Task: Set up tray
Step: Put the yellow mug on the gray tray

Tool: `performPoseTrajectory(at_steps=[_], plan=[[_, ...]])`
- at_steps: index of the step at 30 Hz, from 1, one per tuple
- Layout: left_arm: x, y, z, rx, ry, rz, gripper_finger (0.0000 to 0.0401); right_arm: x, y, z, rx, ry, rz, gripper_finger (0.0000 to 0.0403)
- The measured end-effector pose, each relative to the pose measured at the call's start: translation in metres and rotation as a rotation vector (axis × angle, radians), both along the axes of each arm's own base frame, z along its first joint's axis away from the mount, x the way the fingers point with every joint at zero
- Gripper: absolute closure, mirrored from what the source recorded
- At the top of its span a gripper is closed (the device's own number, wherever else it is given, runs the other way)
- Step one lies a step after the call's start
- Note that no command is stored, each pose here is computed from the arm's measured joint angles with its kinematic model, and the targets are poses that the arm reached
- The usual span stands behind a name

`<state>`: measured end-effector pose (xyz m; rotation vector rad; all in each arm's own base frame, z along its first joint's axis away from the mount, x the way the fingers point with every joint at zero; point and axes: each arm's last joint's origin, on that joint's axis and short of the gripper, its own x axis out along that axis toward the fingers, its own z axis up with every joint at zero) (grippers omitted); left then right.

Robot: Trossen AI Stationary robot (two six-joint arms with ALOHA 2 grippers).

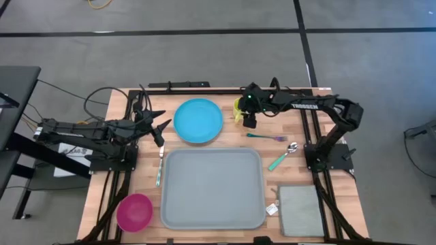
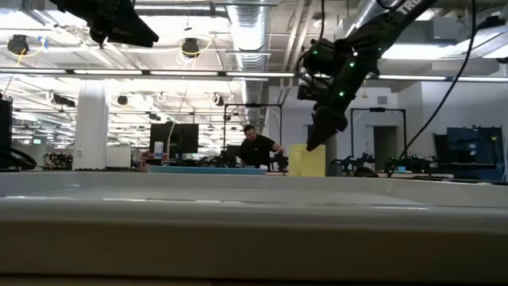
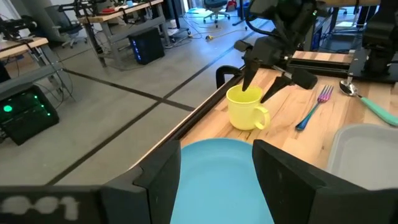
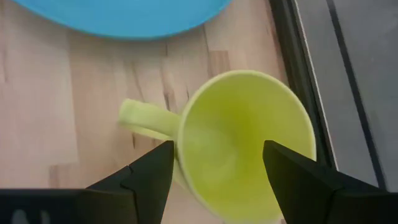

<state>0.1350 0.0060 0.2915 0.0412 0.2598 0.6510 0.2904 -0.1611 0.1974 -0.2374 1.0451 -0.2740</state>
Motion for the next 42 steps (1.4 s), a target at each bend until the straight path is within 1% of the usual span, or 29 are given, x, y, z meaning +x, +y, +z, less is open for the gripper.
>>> performPoseTrajectory(at_steps=[6,10,13,16,20,21,25,28,30,32,35,39,42], plan=[[0.000,0.000,0.000,-0.005,-0.004,0.001,0.0209,0.003,-0.001,-0.015,0.030,0.102,0.001,0.0214],[0.000,0.000,0.000,-0.007,-0.004,-0.002,0.0209,0.004,-0.002,-0.020,0.001,0.139,-0.021,0.0262],[0.000,0.000,0.000,-0.007,-0.004,-0.004,0.0209,0.004,0.000,-0.018,-0.026,0.147,-0.029,0.0303],[0.000,0.000,0.000,-0.007,-0.004,-0.004,0.0209,0.004,0.002,-0.013,-0.040,0.134,-0.027,0.0342],[0.000,0.000,0.000,-0.007,-0.003,-0.004,0.0209,0.004,0.010,-0.008,-0.050,0.150,-0.017,0.0391],[0.000,0.000,0.000,-0.007,-0.003,-0.004,0.0209,0.003,0.012,-0.006,-0.050,0.150,-0.010,0.0395],[0.000,0.000,0.000,-0.008,-0.003,-0.004,0.0209,0.003,0.028,-0.002,-0.039,0.178,0.034,0.0390],[0.000,0.000,0.000,-0.008,-0.004,-0.003,0.0209,0.002,0.046,0.007,-0.037,0.193,0.055,0.0397],[0.000,0.000,0.000,-0.015,-0.009,-0.002,0.0209,0.000,0.062,0.015,-0.010,0.185,0.078,0.0397],[0.000,0.000,0.000,-0.024,-0.016,0.001,0.0209,-0.002,0.080,0.024,0.041,0.158,0.117,0.0394],[0.000,0.000,0.000,-0.028,-0.019,0.003,0.0209,-0.008,0.110,0.039,0.141,0.109,0.192,0.0396],[0.000,0.000,0.000,-0.028,-0.019,0.003,0.0209,-0.017,0.144,0.058,0.306,0.022,0.291,0.0399],[0.000,0.000,0.000,-0.028,-0.020,0.003,0.0209,-0.022,0.163,0.067,0.411,-0.012,0.317,0.0397]])
